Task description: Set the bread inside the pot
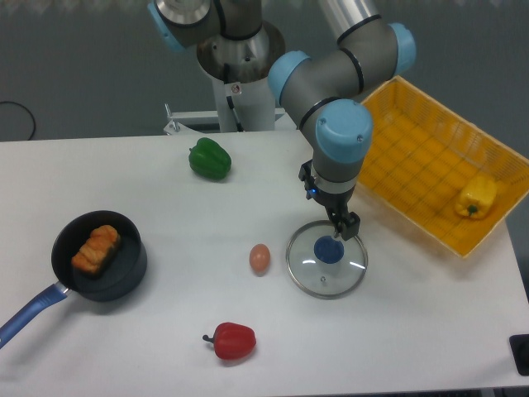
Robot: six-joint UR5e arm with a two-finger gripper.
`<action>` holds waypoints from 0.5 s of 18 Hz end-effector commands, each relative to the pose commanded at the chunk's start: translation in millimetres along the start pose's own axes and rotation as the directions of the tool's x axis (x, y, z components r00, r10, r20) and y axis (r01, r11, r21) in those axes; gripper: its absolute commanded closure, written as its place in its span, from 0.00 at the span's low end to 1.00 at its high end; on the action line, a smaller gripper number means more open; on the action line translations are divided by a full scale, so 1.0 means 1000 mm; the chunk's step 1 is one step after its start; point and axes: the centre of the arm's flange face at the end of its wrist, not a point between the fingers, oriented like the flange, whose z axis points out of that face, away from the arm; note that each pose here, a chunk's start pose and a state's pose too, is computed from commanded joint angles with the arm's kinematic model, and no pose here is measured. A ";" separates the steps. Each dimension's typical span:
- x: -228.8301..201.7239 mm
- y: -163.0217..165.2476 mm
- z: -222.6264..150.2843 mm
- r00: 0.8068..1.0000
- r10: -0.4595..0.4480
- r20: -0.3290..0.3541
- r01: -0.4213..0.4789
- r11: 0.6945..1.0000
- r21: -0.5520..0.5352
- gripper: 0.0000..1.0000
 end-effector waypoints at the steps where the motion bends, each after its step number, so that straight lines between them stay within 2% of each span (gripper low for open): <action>1: -0.001 0.000 -0.001 1.000 0.000 0.003 0.000 1.000 0.002 0.00; 9: -0.001 -0.001 -0.005 1.000 0.009 0.012 -0.009 1.000 0.002 0.00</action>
